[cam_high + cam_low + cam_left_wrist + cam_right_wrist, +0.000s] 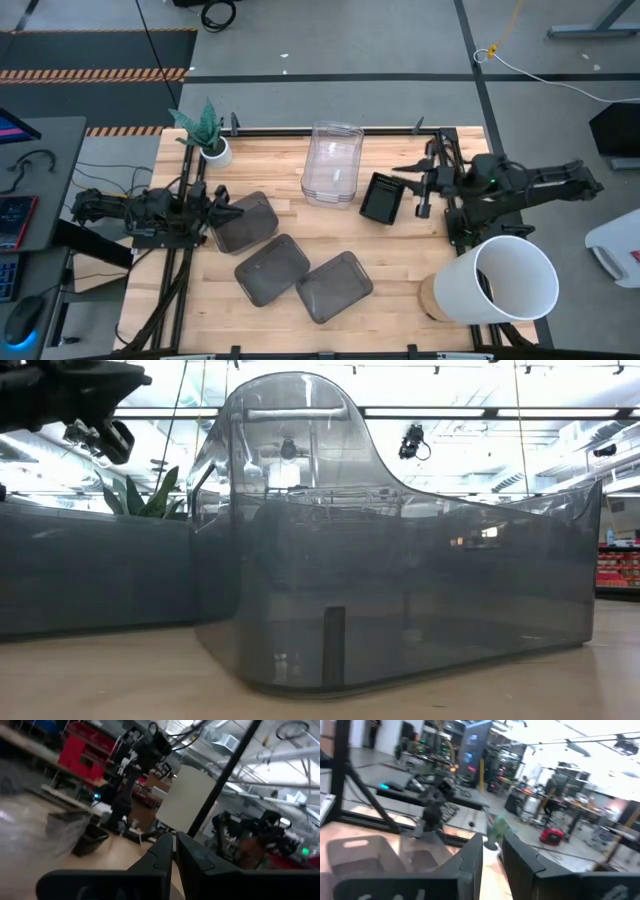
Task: Stack baskets by color
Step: Stack the middle transparent black bin on the top of the top transparent black bin, then stack the bottom black transparent bin on the top of the black top transparent bin
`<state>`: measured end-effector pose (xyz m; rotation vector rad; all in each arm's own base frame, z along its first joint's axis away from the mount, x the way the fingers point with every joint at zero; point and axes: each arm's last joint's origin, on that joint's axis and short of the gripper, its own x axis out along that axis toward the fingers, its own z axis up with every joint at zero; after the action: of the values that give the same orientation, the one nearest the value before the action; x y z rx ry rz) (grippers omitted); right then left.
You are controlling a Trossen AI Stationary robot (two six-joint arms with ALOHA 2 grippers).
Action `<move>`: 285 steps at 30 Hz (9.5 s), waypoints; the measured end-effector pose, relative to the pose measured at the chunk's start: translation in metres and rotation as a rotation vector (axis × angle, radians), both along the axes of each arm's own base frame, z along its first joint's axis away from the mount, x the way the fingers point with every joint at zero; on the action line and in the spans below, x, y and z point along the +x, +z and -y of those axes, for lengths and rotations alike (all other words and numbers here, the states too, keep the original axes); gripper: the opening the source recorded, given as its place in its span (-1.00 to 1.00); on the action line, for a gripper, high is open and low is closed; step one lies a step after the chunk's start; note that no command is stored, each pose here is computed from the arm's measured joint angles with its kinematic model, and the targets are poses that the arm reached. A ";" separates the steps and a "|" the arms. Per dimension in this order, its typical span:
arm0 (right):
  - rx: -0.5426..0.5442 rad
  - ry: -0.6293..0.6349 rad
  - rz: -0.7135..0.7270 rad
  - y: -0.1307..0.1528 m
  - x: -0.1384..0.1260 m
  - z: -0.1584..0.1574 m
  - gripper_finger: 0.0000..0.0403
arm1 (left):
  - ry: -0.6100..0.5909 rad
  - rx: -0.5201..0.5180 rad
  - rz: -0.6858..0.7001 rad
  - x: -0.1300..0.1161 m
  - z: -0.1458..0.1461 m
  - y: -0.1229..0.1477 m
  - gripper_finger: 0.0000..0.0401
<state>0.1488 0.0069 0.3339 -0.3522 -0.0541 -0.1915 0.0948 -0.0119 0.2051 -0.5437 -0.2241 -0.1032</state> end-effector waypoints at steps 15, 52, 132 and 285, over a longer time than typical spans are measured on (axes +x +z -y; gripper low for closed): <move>0.096 0.002 0.041 -0.063 -0.048 0.015 -0.72 | -0.082 -0.060 -0.219 0.009 0.003 -0.019 -0.83; 0.463 0.190 -0.030 -0.165 -0.041 0.012 -0.95 | -0.131 0.014 -0.478 0.048 0.023 0.042 -0.94; 0.459 0.192 -0.024 -0.164 -0.041 0.012 -0.94 | 0.134 -0.070 -1.729 0.166 0.075 -0.011 -0.93; 0.454 0.195 0.006 -0.161 -0.041 0.012 -0.94 | 0.005 0.413 -1.464 0.265 0.103 0.056 -0.97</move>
<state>0.1081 -0.0052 0.1725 0.1073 -0.0494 -0.0086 0.3602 -0.1150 0.2610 -0.1041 1.2004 0.2606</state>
